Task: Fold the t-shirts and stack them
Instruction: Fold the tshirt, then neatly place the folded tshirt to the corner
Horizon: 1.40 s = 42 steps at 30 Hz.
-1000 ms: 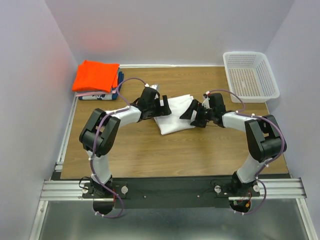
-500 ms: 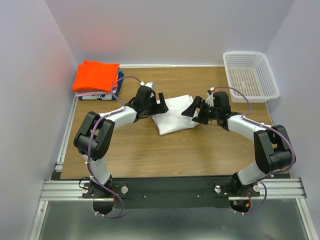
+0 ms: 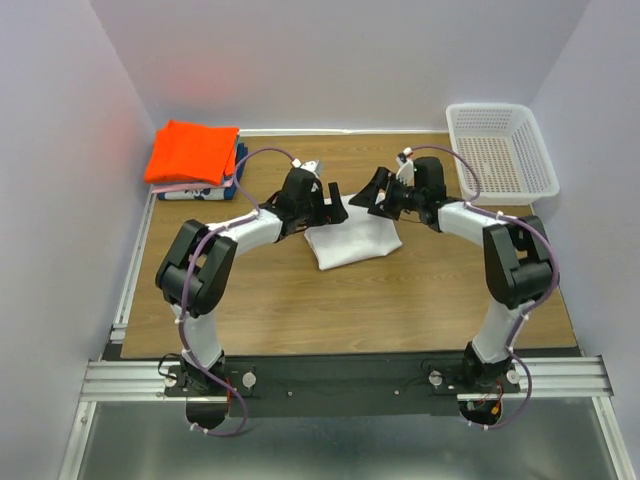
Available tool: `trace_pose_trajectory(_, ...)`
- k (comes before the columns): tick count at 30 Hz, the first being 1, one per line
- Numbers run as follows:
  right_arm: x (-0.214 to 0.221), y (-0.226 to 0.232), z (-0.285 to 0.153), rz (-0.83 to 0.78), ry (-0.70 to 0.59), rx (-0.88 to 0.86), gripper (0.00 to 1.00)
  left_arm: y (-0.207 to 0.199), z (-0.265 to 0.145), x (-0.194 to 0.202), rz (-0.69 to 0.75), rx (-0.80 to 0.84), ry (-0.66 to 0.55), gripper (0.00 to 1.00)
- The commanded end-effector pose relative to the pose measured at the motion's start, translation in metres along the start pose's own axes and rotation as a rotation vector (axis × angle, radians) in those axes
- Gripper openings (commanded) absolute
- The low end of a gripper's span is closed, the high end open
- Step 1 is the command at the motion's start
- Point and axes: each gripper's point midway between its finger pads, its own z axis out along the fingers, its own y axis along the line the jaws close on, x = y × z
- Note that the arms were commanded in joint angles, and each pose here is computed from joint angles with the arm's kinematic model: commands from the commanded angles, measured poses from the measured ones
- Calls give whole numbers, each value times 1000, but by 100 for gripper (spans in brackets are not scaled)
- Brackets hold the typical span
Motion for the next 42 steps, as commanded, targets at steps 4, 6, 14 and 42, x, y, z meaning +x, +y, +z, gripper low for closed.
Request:
trace_pose_trajectory(4,8,-48,29,33,-20,-50,100,30,23,19,-5,-53,61,98)
trace_pose_trajectory(6,18,-61,29,41,-20,-22,100,43,27,27,-29,-75,86,98)
trace_pose_trajectory(14,56,-82,17,85,6,21,100,64,21,40,-33,-115,97,98)
trace_pose_trajectory(42,-24,-21,-10,-159,-159,19,100,43,-46,32,-13,-135,-4,98)
